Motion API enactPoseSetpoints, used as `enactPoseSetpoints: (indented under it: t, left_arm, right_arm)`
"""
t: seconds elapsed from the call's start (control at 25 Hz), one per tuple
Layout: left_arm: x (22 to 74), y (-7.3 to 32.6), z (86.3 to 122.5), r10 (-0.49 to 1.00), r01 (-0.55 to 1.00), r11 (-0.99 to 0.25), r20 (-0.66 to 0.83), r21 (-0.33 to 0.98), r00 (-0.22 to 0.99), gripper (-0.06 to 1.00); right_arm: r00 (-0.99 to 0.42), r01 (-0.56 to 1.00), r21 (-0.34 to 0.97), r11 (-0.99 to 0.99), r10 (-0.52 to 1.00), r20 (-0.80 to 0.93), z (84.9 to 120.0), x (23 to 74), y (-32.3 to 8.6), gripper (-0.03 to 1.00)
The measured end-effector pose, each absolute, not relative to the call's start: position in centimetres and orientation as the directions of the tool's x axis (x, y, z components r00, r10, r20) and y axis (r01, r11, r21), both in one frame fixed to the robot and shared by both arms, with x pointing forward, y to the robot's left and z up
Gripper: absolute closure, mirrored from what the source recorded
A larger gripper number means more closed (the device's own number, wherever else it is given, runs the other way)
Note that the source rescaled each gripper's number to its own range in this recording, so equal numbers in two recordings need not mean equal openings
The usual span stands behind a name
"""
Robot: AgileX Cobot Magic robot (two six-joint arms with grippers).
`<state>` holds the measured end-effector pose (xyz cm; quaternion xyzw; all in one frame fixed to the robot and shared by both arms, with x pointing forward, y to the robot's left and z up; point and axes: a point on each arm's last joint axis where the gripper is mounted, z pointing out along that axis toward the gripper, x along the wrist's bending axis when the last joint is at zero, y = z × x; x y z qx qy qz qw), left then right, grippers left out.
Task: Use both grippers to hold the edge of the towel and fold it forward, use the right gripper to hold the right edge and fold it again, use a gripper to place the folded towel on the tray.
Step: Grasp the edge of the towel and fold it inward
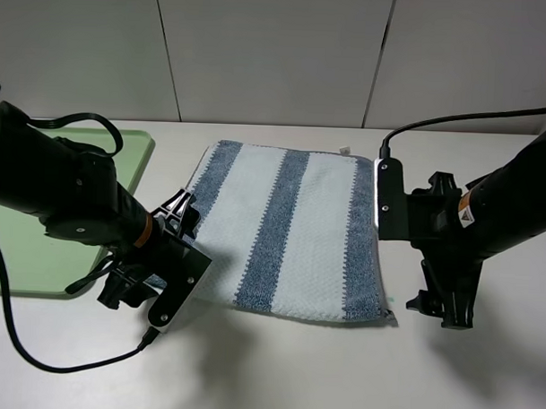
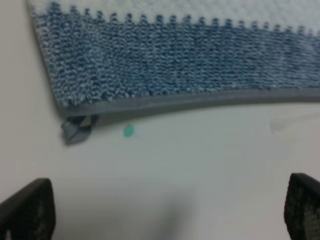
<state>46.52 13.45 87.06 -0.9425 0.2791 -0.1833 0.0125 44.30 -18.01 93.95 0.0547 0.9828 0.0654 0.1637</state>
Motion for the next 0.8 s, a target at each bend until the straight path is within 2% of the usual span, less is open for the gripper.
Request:
enactPoseSetpoints:
  t: [0.44, 0.8]
  left_arm:
    - [46.5, 13.5, 87.1, -0.53, -0.521, -0.844, 0.339, -0.125, 0.777, 0.06]
    - [46.5, 13.5, 87.1, -0.53, -0.521, -0.844, 0.339, -0.125, 0.777, 0.06]
  right_arm:
    - [-0.954, 0.098, 0.138, 0.986, 0.132, -0.268, 91.2, 45.1, -17.3, -0.03]
    - [-0.947, 0.135, 0.187, 0.973, 0.182, -0.263, 90.9, 45.3, -16.9, -0.03]
